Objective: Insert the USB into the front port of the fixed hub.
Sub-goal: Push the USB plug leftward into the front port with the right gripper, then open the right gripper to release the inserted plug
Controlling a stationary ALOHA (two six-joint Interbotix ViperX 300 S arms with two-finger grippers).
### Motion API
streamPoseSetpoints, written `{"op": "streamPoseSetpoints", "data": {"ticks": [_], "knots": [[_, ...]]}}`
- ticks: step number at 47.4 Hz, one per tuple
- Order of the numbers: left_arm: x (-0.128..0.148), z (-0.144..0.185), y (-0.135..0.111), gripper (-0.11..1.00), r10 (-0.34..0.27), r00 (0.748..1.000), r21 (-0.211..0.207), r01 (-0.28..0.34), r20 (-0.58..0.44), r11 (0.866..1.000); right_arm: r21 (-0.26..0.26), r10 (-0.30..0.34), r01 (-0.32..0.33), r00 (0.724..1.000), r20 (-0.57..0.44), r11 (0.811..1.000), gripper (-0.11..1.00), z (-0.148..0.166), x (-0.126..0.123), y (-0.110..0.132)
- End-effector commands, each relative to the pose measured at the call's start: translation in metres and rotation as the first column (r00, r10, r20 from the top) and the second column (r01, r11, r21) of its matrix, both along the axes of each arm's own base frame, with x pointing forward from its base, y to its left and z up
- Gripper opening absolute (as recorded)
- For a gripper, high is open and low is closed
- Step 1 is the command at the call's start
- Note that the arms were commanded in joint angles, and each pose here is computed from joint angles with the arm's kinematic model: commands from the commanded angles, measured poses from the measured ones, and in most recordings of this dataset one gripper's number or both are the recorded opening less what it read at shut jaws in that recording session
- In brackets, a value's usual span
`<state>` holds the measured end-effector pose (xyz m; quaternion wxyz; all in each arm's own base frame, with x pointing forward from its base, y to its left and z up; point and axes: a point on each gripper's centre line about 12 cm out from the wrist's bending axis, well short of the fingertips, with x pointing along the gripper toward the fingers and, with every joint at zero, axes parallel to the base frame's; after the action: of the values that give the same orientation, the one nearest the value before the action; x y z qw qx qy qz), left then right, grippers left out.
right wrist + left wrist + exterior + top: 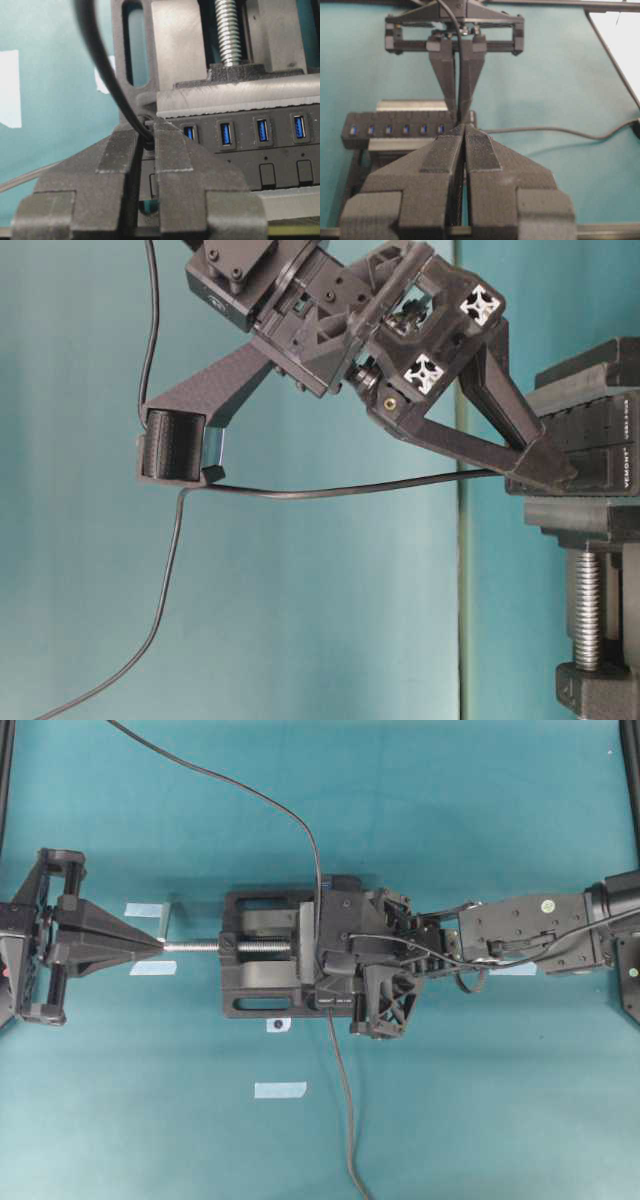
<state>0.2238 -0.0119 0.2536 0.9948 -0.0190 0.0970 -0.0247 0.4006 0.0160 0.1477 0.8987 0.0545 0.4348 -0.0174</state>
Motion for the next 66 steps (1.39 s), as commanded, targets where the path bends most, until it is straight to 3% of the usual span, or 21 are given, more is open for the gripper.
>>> {"op": "streamPoseSetpoints", "data": {"ticks": [1,40,50,58,66], "knots": [[0.002,0.005,-0.001,0.0,-0.002,1.0,0.0,0.002,0.02,1.0,0.007,0.001,-0.001,1.0,-0.022,1.0,0.02,-0.005,-0.002,0.004],[0.002,0.008,-0.001,0.0,-0.002,1.0,-0.002,0.002,0.028,1.0,0.005,0.008,-0.008,0.999,0.035,1.0,0.02,0.005,0.003,0.005],[0.002,0.008,-0.002,0.0,-0.006,1.0,-0.001,0.006,0.026,1.0,0.004,0.012,-0.012,0.999,0.04,1.0,0.07,0.006,0.004,0.006],[0.002,0.007,-0.002,0.0,-0.01,1.0,-0.001,0.01,0.026,1.0,0.005,0.011,-0.011,0.999,0.041,1.0,0.22,0.006,0.004,0.006],[0.002,0.007,-0.002,0.0,-0.01,1.0,-0.001,0.01,0.023,1.0,0.007,0.008,-0.009,0.999,0.04,1.0,0.57,0.007,0.004,0.006]]}}
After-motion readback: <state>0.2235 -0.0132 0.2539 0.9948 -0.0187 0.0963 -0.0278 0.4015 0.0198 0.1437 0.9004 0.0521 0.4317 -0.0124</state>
